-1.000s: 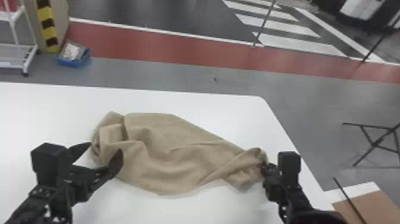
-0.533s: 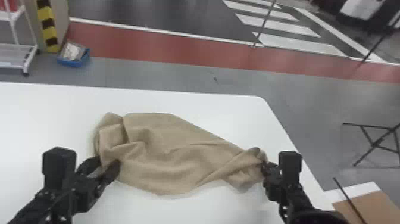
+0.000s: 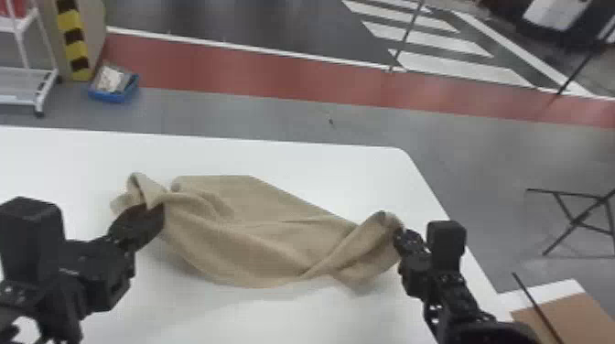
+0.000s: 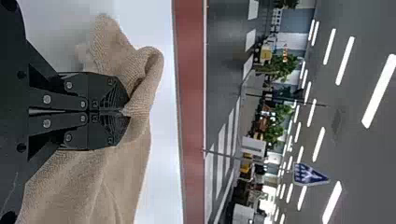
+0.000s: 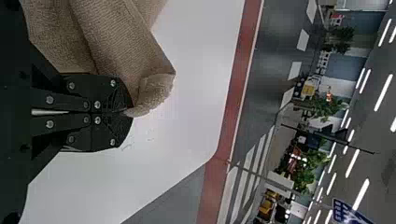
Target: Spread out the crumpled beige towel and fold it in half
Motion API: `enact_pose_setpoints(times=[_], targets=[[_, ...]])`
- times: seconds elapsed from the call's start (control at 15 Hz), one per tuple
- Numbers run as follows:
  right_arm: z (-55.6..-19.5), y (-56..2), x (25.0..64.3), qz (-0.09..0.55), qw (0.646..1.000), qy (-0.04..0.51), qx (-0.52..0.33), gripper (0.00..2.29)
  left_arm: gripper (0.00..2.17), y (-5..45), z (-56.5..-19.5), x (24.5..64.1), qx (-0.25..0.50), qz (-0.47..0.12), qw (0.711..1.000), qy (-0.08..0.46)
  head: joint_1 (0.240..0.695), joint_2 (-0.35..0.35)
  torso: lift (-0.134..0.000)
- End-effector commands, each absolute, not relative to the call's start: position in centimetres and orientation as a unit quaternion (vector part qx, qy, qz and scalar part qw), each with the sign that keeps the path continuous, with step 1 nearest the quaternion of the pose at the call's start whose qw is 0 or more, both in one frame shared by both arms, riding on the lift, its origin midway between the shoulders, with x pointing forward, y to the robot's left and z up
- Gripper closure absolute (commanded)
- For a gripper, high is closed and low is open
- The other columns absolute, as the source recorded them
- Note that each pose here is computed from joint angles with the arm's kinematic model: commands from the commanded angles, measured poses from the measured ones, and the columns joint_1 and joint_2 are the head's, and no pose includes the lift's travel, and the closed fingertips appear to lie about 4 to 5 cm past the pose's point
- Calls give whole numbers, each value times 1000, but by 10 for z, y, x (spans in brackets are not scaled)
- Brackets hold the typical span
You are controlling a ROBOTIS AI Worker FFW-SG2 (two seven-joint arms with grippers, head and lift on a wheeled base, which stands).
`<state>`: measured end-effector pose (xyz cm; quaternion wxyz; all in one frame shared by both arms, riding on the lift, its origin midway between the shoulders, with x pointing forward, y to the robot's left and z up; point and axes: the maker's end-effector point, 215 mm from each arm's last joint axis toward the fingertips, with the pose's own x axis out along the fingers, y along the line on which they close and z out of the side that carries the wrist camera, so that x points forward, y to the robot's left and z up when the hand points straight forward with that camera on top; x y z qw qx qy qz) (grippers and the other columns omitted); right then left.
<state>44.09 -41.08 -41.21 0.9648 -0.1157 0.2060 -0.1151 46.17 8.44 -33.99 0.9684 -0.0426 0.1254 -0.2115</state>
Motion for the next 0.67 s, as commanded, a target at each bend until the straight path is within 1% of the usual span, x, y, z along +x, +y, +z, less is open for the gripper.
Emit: enact_pose_setpoints(times=[0.0, 0.07, 0.13, 0.2, 0.27, 0.33, 0.4, 0.53, 0.6], targets=[[-371, -377, 446, -87, 977, 160, -111, 1595, 1713, 106, -297, 456, -33, -197, 976, 91, 695, -350, -124], [-344, -362, 449, -77, 982, 133, -109, 1595, 1713, 120, -282, 453, -17, -181, 980, 85, 695, -350, -124], [-318, -351, 450, -72, 985, 110, -109, 1595, 1713, 137, -276, 450, 7, -160, 982, 99, 695, -344, -124], [-290, -345, 450, -68, 989, 85, -98, 1595, 1706, 153, -268, 447, 34, -139, 984, 107, 695, -322, -124], [-270, -345, 449, -66, 993, 67, -74, 1595, 1696, 173, -263, 441, 56, -118, 984, 119, 695, -295, -124], [-255, -348, 447, -66, 995, 51, -51, 1595, 1636, 184, -255, 435, 72, -108, 983, 127, 695, -270, -124], [-250, -361, 445, -88, 994, 45, -42, 1595, 1636, 193, -251, 433, 89, -99, 982, 133, 695, -232, -124], [-263, -396, 444, -123, 990, 51, -45, 1595, 1602, 184, -248, 442, 91, -107, 981, 131, 695, -219, -124], [-279, -406, 444, -136, 988, 63, -44, 1595, 1585, 169, -271, 453, 93, -123, 975, 158, 695, -223, -124]])
